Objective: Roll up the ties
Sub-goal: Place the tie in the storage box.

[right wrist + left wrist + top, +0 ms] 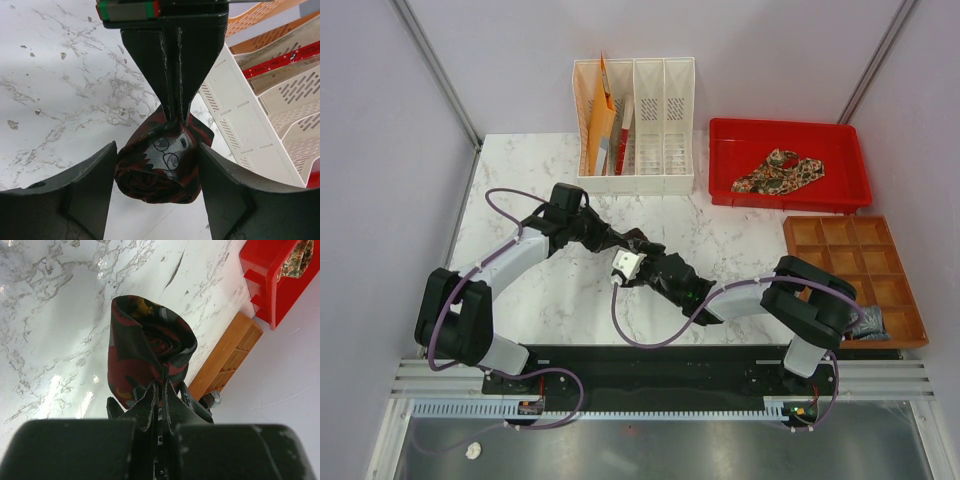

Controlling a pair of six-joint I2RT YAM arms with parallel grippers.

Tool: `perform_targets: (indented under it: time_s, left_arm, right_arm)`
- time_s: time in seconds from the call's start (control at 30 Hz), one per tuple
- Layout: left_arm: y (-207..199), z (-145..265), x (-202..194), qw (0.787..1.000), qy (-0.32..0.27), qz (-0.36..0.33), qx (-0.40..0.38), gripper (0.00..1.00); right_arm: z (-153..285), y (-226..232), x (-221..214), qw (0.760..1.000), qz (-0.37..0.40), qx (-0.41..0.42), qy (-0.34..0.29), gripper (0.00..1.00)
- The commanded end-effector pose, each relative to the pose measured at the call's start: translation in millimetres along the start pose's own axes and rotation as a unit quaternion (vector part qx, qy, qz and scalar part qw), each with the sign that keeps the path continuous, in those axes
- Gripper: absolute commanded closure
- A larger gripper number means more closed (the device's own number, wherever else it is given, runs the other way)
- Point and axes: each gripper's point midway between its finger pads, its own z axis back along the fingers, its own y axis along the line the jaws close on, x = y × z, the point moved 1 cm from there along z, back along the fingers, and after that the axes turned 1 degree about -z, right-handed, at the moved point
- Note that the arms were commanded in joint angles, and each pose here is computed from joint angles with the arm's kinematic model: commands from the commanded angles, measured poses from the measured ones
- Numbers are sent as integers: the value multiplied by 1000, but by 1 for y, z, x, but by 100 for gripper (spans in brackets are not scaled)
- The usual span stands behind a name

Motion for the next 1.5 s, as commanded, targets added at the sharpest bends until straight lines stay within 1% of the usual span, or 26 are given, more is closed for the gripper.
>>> perform_targets:
  time_s: [0.0,0.1,0.2,0.23,0.3,0.5,0.6,0.67,0.7,0.77,0.8,0.87,0.9,0.93,0.97,1.0,1.07,1.1,1.3,1.33,1.47]
  left_arm:
    - [-14,8,0,1000,-6,11,-20,98]
    - [-16,6,0,1000,-5,11,-20,98]
    - [-17,4,1,1000,-4,11,-19,98]
    - [-16,3,1,1000,-4,13,-17,98]
    - [-17,3,1,1000,-1,16,-18,98]
    - [-17,5,-1,1000,2,16,-21,98]
    - [-16,5,-3,1000,5,19,-21,98]
    - [-16,5,-4,1000,6,17,-23,98]
    - [-16,5,-4,1000,6,20,-22,98]
    - [-19,5,-3,999,6,18,-28,98]
    - [-18,5,-4,999,8,17,-28,98]
    - [-21,6,-3,999,8,16,-33,98]
    - [-22,6,-4,999,9,15,-34,98]
    - [-21,6,-4,999,9,16,-33,98]
    - [-21,6,-4,999,11,15,-34,98]
    - [-21,6,-6,999,13,15,-35,98]
    - [-22,7,-6,999,12,15,-37,98]
    - [-22,7,-6,999,12,15,-37,98]
    - [-29,8,-2,999,7,11,-49,98]
    - [-29,8,-2,999,7,11,-50,97]
    - [-33,10,-2,998,7,7,-60,83]
  right_arm:
    - [-7,-12,10,1000,-5,-30,-9,30]
    - [-8,-12,13,999,-19,-31,-12,28]
    - [-8,-11,18,999,-37,-25,-21,22]
    - [-8,-10,20,999,-41,-22,-22,18]
    - [-8,-10,22,998,-56,-21,-23,15]
    - [-11,-10,19,996,-77,-30,-18,15]
    - [-14,-11,16,996,-76,-38,-14,20]
    - [-16,-11,14,997,-72,-40,-12,26]
    - [-17,-12,13,996,-72,-44,-10,33]
    - [-18,-11,8,997,-67,-48,0,37]
    - [-18,-13,5,996,-65,-55,4,45]
    - [-18,-15,5,996,-65,-60,5,54]
    - [-18,-16,6,996,-65,-61,5,57]
    - [-17,-16,7,996,-65,-62,6,58]
    - [-17,-16,6,996,-66,-60,9,60]
    - [-17,-15,5,996,-64,-59,11,75]
    - [-15,-14,4,996,-65,-55,17,88]
    - [-15,-14,2,996,-68,-55,20,100]
    - [-12,-15,6,997,-67,-41,16,100]
    - [-12,-17,4,997,-67,-40,20,100]
    - [-10,-23,4,996,-75,-31,21,100]
